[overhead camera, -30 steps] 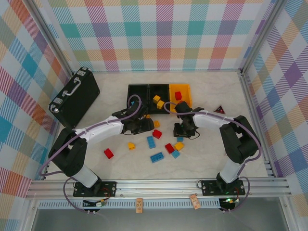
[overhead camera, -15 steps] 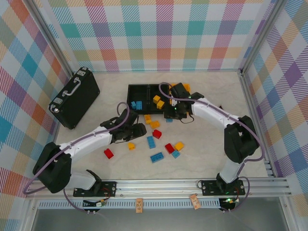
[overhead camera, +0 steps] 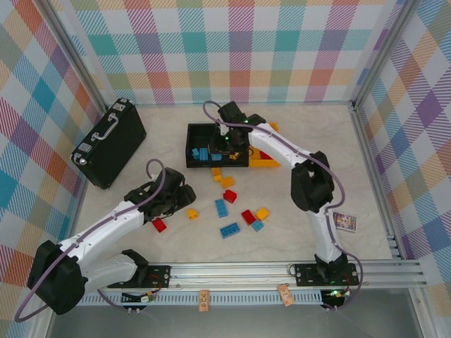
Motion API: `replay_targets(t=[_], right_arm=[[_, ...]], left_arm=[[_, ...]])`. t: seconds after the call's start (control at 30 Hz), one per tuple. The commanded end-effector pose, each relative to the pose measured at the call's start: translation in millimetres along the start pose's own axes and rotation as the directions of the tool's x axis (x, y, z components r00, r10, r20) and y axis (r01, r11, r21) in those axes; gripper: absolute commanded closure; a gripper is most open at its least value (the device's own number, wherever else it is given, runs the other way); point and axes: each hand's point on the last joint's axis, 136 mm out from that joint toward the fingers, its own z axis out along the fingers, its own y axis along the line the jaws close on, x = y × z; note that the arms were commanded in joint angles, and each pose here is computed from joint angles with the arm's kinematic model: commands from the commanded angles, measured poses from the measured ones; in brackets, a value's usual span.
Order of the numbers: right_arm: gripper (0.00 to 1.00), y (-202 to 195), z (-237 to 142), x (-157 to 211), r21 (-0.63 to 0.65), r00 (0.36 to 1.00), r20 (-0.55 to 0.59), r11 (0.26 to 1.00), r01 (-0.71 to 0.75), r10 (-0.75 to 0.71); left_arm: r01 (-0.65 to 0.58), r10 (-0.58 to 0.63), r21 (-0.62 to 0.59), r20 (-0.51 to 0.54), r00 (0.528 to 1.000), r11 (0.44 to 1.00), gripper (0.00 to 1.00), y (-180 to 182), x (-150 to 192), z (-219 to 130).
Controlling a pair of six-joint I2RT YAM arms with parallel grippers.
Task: Sort the legos into containers by color
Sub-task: Place the lego in the container.
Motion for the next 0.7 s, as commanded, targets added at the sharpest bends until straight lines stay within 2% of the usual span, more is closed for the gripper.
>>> replay_targets(t=[0.0,0.37,0.67], right_arm=[[0.70,11.0,4.2,-2.8,-0.013,0.999,-0.032,1.000,-0.003,0.003],[0.67,4.8,38.4,-25.2,0.056,0.999,-0.026,0.998,-0.018,0.019],[0.51,1.0,39.1,-31.6,0.090,1.000,0.005,0.996,-0.011,0.010]], left_arm=[[0.022,-0.022,-0.055,-0.004,1.000,0.998,0.37,18.5,4.1,-2.3],[0.025,-0.025,-0.058,-0.005,1.000,0.998,0.37,21.1,5.5,-2.4],[0.028,-0.028,-0.058,-0.003,1.000,0.998,0.37,21.3,5.4,-1.8]])
